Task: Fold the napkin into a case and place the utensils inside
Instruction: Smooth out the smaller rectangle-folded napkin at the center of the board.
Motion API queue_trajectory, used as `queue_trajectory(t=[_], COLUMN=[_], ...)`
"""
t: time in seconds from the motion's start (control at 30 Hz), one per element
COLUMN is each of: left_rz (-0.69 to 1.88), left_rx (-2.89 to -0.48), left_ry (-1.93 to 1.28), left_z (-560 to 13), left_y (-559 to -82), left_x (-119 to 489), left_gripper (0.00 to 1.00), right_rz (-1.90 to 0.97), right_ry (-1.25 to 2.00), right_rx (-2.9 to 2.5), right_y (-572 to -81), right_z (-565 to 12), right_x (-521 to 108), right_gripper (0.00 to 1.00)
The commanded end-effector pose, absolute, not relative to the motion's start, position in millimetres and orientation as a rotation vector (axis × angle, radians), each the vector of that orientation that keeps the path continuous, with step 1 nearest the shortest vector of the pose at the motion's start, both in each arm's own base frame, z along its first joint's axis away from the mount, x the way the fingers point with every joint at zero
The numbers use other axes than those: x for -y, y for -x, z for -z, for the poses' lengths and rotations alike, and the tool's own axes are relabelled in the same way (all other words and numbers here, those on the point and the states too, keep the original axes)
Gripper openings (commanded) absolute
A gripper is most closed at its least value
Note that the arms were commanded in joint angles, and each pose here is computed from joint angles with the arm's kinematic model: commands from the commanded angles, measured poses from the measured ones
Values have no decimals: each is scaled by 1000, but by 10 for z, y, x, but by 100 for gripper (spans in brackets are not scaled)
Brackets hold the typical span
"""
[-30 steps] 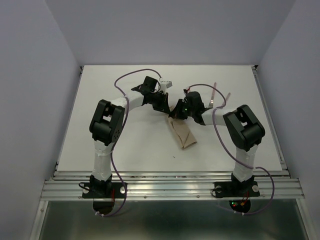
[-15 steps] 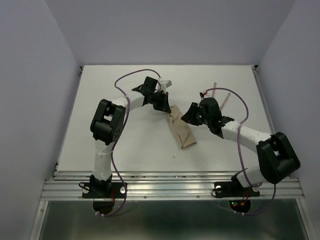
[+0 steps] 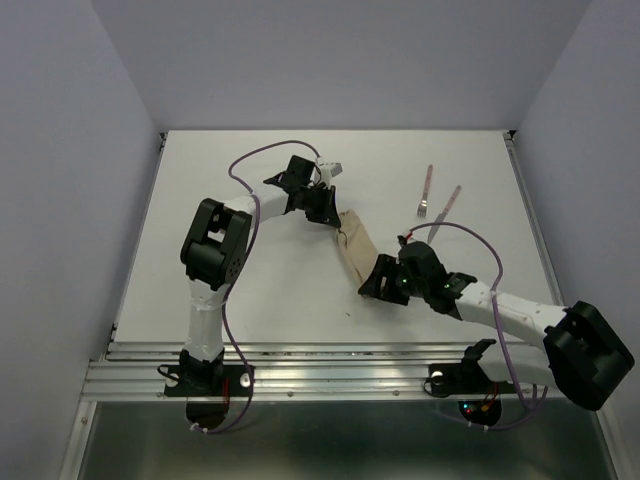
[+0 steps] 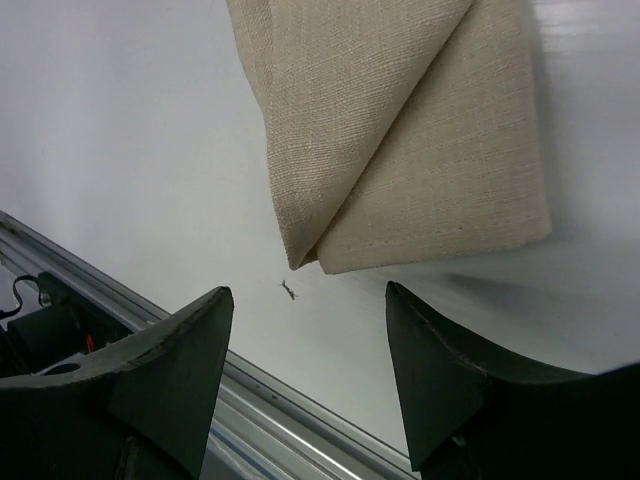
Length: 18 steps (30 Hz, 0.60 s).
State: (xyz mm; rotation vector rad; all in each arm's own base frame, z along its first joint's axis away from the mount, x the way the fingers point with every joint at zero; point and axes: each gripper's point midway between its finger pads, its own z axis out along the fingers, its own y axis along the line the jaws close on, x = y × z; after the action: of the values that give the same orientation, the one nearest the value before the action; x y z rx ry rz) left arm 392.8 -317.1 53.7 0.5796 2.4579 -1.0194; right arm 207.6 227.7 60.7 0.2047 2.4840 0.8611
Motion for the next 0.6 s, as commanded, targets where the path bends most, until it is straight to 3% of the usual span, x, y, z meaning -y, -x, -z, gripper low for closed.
queue_trajectory(t=[0.0,0.2,0.47,0.57], left_rz=[1027,1033,1040,1039], left_rx=[-2390,-2394,-2395,-2397], left_ry=[-595,-596,-604,-605], left_z=[-770,-749,-726,-715], left_y=[-3960,-3944,-3936,-3936], left_x=[3174,3173,3179,3179], left_gripper=[0,0,0,0], right_rz=[-851,-797,-783,-783], right_ry=[-221,-224,-235,-238], right_rx=[-2435,-2448,-2445,-2440], right_y=[-2232,-2282,-2348,-2344], right_z=[-731,-637,-615,-633], right_x=[-2408,-2407,-2432,-2422], right_gripper=[68,59,34,33])
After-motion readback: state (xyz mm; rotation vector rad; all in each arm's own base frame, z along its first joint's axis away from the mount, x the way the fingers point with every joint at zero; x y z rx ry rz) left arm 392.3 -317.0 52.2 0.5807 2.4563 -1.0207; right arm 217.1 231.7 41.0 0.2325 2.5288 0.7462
